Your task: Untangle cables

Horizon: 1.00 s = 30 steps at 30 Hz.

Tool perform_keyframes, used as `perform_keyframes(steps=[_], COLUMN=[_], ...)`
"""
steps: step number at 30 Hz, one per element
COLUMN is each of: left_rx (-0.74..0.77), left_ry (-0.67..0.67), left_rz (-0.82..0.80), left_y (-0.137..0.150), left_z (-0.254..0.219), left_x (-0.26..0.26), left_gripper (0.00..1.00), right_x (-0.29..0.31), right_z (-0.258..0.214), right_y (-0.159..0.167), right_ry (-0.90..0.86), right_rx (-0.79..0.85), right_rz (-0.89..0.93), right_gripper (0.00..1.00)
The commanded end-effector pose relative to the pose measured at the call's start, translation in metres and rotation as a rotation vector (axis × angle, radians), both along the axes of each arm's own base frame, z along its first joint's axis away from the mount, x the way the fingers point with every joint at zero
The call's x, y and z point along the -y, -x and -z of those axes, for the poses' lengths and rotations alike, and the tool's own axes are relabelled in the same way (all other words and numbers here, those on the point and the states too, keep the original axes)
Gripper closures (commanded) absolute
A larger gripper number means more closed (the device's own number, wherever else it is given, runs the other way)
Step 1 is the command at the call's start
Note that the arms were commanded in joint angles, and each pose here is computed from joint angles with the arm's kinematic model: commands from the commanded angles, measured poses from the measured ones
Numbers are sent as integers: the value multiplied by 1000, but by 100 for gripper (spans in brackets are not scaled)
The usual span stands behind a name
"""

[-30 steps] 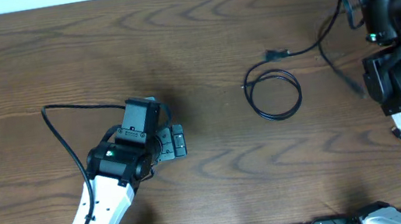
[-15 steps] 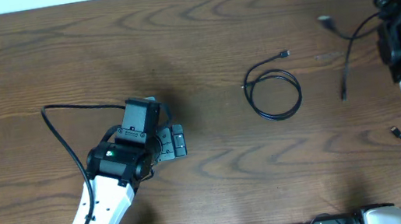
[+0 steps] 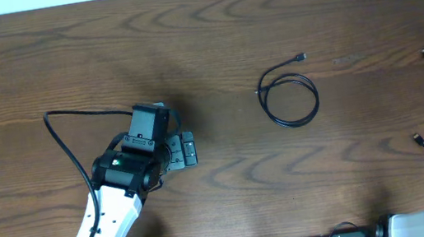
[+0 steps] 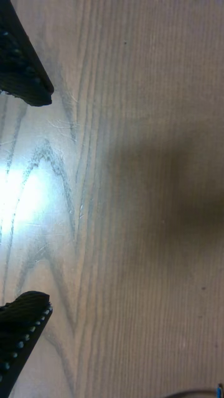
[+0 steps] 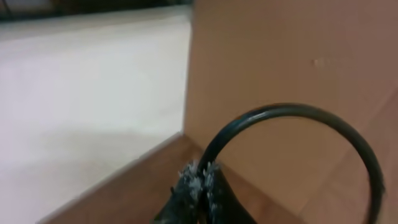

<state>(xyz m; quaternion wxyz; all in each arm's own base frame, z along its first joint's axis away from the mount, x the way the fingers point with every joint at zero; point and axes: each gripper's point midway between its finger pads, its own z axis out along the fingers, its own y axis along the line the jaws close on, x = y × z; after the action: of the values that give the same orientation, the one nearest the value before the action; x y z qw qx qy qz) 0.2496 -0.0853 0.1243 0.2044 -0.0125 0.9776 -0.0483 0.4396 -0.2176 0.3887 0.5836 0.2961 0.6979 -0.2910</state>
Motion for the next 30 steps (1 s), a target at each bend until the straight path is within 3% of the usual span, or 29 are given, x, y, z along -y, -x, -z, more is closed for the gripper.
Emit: perform_keyframes(steps=[1, 17, 30], left_rx=[29, 29, 28], left_ry=[0, 0, 0], left_rz=[-14, -14, -14], left_y=[-5, -5, -5], left_z=[-9, -9, -9], left_x=[-2, -2, -2], left_gripper=[0, 0, 0], right_x=[13, 26, 10], right_z=[24, 216, 298], right_y=[-6, -19, -12], right_ry=[-50, -502, -667], right_rx=[-48, -383, -553], right_rz=[-21, -128, -168], right_gripper=[99, 99, 98])
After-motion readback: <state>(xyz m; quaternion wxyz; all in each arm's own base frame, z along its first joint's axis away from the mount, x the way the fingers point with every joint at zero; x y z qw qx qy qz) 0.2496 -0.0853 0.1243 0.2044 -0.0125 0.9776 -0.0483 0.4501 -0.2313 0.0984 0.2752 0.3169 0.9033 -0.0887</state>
